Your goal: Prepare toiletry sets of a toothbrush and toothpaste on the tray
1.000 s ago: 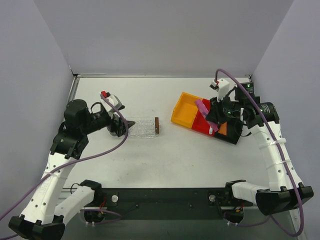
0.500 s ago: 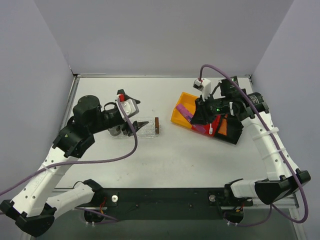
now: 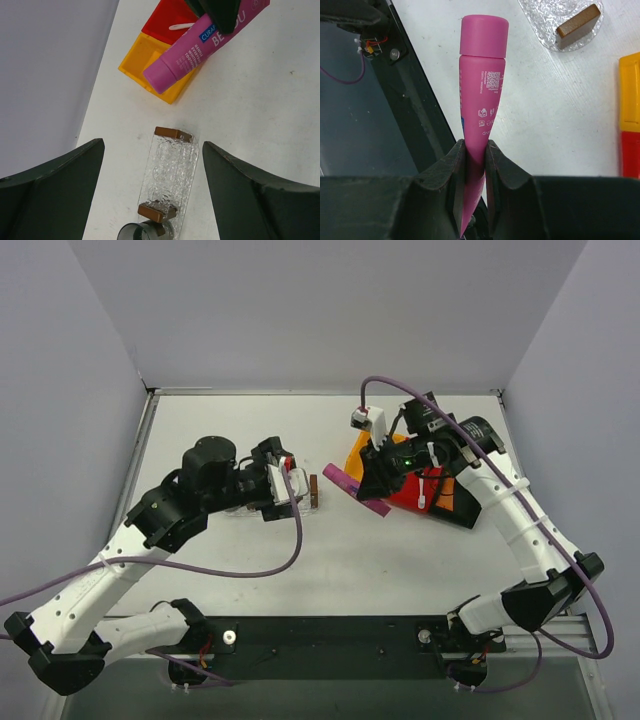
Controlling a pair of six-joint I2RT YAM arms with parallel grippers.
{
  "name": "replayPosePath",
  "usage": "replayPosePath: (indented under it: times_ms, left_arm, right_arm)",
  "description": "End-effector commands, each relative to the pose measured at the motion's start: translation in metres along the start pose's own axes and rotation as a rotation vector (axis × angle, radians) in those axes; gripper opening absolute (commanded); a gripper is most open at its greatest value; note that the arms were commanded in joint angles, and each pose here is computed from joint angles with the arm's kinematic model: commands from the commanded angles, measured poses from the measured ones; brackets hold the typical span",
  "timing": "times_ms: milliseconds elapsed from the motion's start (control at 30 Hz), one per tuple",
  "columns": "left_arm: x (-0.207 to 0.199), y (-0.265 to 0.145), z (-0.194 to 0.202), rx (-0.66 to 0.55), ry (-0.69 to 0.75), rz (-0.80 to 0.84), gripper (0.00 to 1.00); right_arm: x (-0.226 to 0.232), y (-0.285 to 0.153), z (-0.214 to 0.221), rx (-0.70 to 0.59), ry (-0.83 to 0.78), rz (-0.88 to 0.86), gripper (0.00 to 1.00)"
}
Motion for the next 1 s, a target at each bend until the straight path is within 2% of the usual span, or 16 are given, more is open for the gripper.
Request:
replayPosePath:
  times_ms: [0, 333, 567, 967]
  left_arm:
    - [0.001, -0.004, -0.004, 0.029, 0.156, -0.019, 0.90]
    - [-0.006, 0.018, -0.007, 0.063, 0.344, 0.002, 0.91]
    - [-0.014, 0.039, -0.005, 0.098, 0.430, 0.025, 0.91]
    - [-0.015, 0.064, -0.005, 0.142, 0.535, -0.027, 0.91]
  right_arm:
    - [0.011, 0.003, -0.012, -0.006, -0.040, -0.080, 0.00]
    - [0.010, 0.019, -0.027, 0.054, -0.032, -0.163, 0.00]
    - [0.014, 0.020, -0.029, 0.067, -0.019, -0.223, 0.00]
    - [0.019, 0.022, -0.023, 0.077, 0.003, -0.303, 0.00]
Point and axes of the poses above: each gripper's point midway between its finger pads, its own y axis out along the fingers, its own x axis along the line the jaws close on, z = x × y, the point moved 10 cm from there along -y, back along the fingers, and after that the axes turned 4 degrees about y, right-handed, at the moved point
